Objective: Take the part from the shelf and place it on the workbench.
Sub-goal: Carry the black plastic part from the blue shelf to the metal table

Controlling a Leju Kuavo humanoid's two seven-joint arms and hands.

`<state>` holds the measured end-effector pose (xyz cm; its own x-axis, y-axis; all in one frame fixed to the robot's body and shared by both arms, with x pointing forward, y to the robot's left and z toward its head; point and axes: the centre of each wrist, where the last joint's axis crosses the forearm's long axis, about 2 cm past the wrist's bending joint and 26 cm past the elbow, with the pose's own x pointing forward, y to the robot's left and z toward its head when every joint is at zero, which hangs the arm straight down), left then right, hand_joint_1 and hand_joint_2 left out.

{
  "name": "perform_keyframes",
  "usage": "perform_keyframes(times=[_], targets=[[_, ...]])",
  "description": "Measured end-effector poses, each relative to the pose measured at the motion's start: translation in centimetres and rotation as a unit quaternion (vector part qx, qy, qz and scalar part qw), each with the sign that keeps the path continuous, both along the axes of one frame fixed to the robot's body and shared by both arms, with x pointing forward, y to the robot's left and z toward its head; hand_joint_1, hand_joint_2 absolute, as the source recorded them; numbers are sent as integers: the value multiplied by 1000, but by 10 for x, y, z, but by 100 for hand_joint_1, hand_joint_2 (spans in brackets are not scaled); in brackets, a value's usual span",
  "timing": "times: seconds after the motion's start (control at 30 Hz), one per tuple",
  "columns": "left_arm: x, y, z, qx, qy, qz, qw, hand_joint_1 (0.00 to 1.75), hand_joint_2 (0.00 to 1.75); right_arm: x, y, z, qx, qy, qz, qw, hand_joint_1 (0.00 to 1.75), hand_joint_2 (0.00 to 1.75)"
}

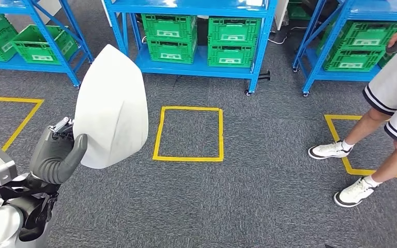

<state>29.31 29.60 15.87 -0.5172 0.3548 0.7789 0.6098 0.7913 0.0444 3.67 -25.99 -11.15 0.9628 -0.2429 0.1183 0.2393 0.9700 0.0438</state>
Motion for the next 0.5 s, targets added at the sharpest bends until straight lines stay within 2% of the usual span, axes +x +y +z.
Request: perform_keyframes(times=[0.5], targets=[[2,-5,-1,-4,4,-4,1000,175,175,0,2,0,0,-3,-2,1000,0,0]])
